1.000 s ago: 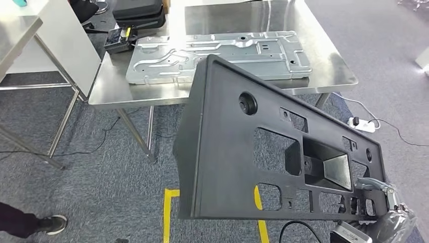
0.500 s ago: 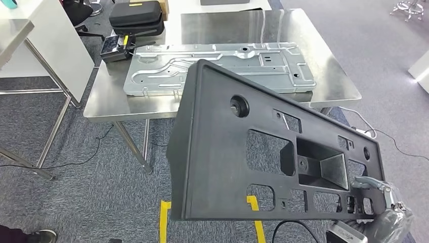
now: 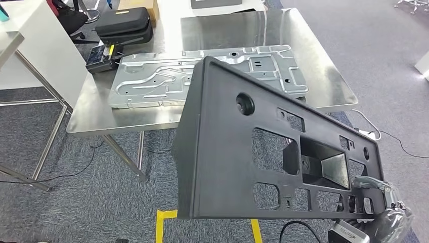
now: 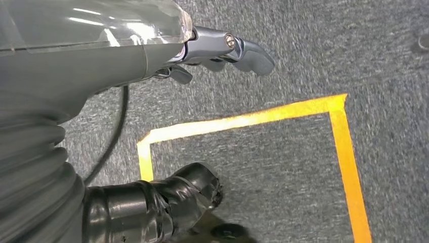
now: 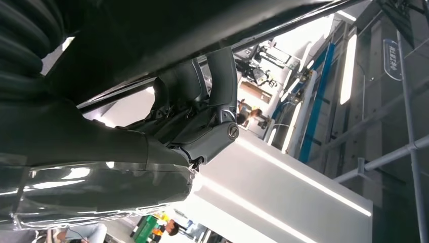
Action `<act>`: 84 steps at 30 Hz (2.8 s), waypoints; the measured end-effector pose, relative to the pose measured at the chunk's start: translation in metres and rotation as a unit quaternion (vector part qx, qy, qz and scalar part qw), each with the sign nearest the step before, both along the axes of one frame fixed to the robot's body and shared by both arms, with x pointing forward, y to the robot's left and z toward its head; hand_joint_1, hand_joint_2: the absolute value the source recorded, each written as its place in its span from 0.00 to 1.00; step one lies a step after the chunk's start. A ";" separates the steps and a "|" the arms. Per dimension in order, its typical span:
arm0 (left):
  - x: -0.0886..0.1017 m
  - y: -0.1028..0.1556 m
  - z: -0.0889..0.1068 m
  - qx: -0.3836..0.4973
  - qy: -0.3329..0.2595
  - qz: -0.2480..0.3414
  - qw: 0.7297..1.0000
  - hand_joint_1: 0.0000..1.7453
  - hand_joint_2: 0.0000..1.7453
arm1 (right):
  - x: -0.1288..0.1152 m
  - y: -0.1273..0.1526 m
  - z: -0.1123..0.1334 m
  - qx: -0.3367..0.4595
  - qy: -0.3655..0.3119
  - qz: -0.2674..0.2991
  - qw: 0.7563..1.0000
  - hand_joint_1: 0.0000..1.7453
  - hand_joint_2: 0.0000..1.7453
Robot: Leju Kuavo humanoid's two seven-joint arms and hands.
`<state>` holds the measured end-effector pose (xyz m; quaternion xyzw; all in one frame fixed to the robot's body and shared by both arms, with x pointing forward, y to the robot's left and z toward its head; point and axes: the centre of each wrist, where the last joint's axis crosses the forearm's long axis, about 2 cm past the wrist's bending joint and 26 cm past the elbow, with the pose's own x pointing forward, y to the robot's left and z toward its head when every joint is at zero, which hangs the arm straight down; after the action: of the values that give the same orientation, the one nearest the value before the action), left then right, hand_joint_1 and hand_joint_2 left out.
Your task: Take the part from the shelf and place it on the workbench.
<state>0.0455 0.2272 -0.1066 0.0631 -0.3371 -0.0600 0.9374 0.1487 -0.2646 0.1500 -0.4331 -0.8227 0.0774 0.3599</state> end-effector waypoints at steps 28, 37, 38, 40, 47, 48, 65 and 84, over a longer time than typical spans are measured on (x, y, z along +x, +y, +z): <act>0.003 -0.001 0.001 0.002 -0.003 -0.009 1.000 0.00 1.00 | 0.004 -0.003 0.002 -0.006 -0.009 0.004 1.000 1.00 1.00; -0.001 0.001 0.000 0.004 0.002 -0.010 1.000 0.00 1.00 | 0.006 -0.003 0.002 -0.008 -0.011 0.004 1.000 1.00 1.00; -0.001 0.001 0.000 0.004 0.003 -0.010 1.000 0.00 1.00 | 0.006 -0.003 0.002 -0.008 -0.011 0.004 1.000 1.00 1.00; -0.002 0.001 0.000 0.004 0.004 -0.010 1.000 0.00 1.00 | 0.006 -0.003 0.003 -0.009 -0.013 0.004 1.000 1.00 1.00; 0.000 0.000 0.000 0.003 0.002 -0.010 1.000 0.00 1.00 | 0.007 -0.003 0.003 -0.010 -0.015 0.004 1.000 1.00 1.00; -0.001 0.000 0.000 0.003 0.002 -0.010 1.000 0.00 1.00 | 0.007 -0.003 0.003 -0.010 -0.015 0.004 1.000 1.00 1.00; 0.000 -0.001 0.000 0.002 0.001 -0.010 1.000 0.00 1.00 | 0.010 -0.003 0.004 -0.009 -0.018 0.005 1.000 1.00 1.00; 0.005 -0.002 0.001 0.020 0.009 -0.004 1.000 0.00 1.00 | 0.020 -0.002 0.011 -0.039 -0.043 0.012 0.998 1.00 1.00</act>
<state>0.0510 0.2255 -0.1054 0.0801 -0.3278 -0.0714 0.9386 0.1685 -0.2665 0.1607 -0.4395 -0.8391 0.0950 0.3061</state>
